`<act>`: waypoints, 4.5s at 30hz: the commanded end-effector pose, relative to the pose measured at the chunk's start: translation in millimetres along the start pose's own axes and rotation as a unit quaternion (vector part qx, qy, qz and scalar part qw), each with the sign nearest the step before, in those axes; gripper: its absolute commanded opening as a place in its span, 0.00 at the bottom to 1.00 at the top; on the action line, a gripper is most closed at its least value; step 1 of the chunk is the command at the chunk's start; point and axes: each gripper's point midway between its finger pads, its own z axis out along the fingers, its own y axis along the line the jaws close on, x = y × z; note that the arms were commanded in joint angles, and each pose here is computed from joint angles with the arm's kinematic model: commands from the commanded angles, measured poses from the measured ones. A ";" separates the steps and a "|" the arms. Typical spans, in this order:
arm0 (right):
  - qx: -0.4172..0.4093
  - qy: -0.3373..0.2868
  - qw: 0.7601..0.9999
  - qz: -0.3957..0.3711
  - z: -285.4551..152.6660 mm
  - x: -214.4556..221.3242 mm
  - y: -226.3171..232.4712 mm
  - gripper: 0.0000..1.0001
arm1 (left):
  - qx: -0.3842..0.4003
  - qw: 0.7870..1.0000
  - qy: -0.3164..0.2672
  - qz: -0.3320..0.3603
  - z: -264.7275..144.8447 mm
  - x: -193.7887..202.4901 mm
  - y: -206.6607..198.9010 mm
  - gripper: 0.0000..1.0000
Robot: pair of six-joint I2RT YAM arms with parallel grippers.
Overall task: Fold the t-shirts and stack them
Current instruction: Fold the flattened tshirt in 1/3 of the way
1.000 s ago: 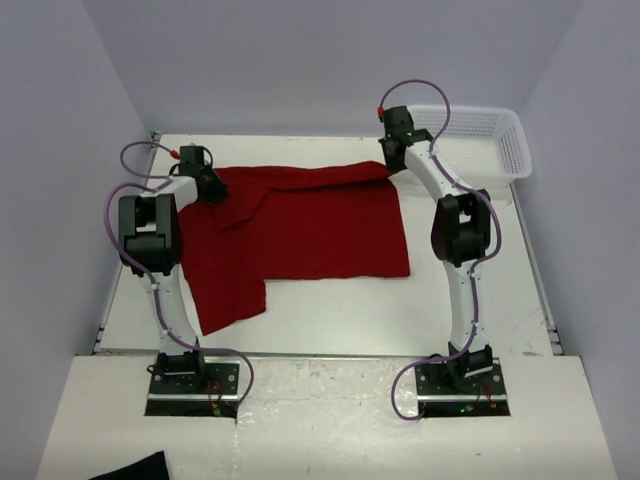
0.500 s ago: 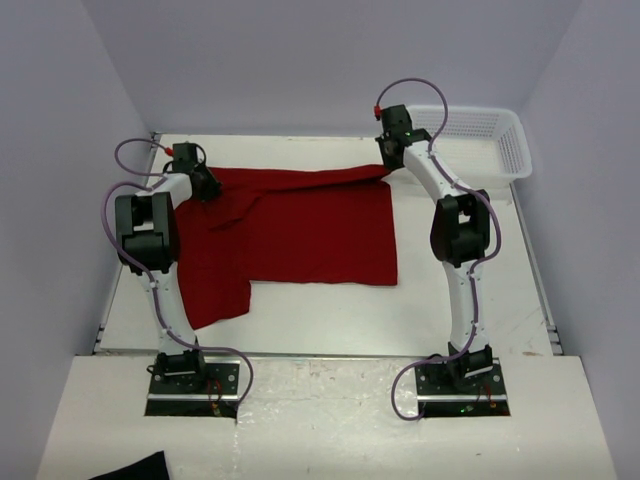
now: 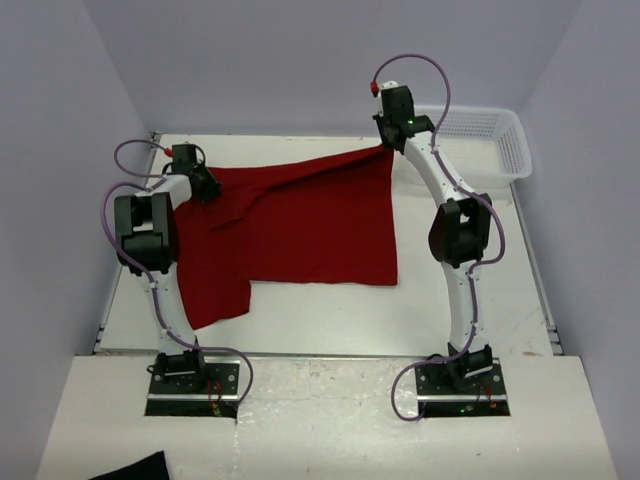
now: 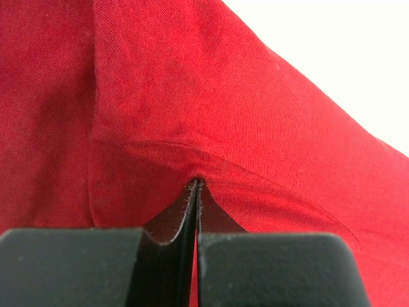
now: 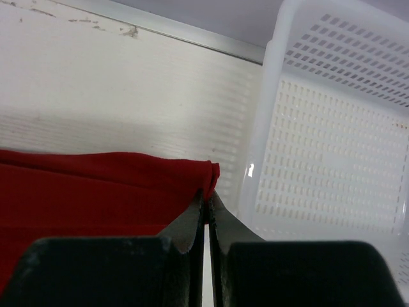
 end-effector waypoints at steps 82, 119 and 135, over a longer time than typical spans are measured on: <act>-0.126 0.055 0.984 0.109 -137.8 71.5 70.4 0.43 | -0.117 0.992 -0.001 0.037 -95.8 57.8 57.1 0.37; -0.134 0.062 0.984 0.095 -137.2 72.0 81.6 0.43 | -0.078 0.996 -0.030 0.031 -113.9 29.5 29.6 0.00; -0.134 0.059 0.985 0.094 -138.4 71.4 82.5 0.43 | -0.104 0.994 -0.007 0.031 -99.6 51.2 48.8 0.19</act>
